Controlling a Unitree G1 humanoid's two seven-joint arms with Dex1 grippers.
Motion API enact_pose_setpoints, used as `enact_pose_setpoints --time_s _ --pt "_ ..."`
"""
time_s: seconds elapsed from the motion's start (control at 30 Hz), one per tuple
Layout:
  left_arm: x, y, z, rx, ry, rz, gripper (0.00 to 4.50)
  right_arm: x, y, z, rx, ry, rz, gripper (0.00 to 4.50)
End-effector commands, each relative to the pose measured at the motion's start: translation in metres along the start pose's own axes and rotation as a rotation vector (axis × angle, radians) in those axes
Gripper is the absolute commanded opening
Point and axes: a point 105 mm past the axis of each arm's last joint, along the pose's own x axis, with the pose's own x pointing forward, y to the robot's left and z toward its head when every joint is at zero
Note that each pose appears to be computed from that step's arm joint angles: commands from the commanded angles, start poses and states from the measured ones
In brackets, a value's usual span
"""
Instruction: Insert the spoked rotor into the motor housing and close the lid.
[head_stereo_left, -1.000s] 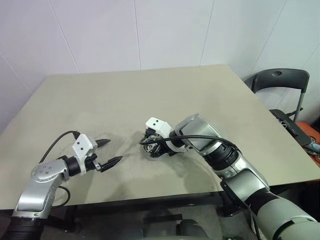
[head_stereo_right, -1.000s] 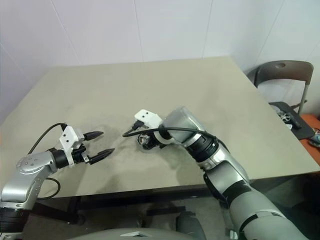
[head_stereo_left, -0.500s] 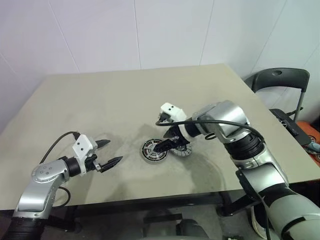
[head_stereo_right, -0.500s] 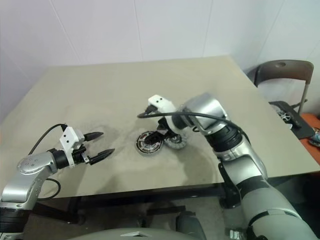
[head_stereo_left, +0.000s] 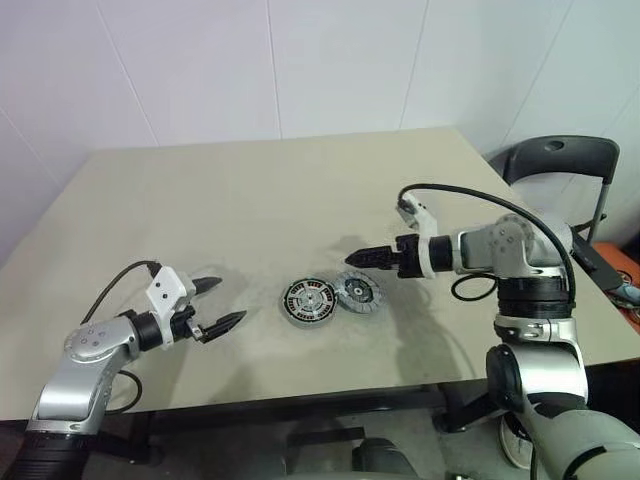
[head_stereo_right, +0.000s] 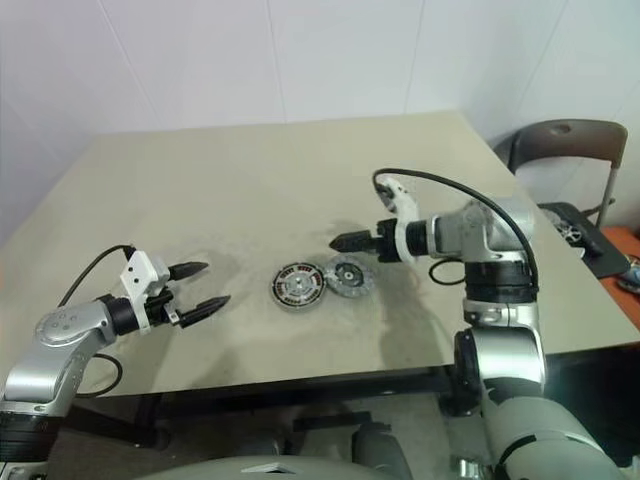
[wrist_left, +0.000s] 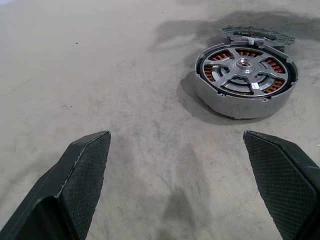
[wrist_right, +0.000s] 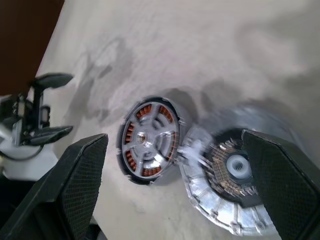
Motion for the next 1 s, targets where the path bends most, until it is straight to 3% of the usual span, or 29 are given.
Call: enact_pose_setpoints --time_s 0.03,0.27,0.63,1.0 --pt "0.003 0.002 0.010 0.021 -0.018 -0.010 4.50 -0.012 -0.011 -0.003 0.110 -0.058 0.035 4.48" --pt "0.005 0.003 0.010 0.019 -0.015 -0.016 4.50 -0.017 -0.028 -0.031 0.248 -0.039 0.043 4.48" --pt "0.005 0.001 0.011 0.019 -0.013 -0.016 4.50 -0.002 -0.014 -0.061 0.308 0.039 0.098 4.48" --pt "0.006 0.003 0.011 0.023 -0.015 -0.011 4.50 0.006 -0.015 -0.057 0.359 0.017 0.063 4.48"
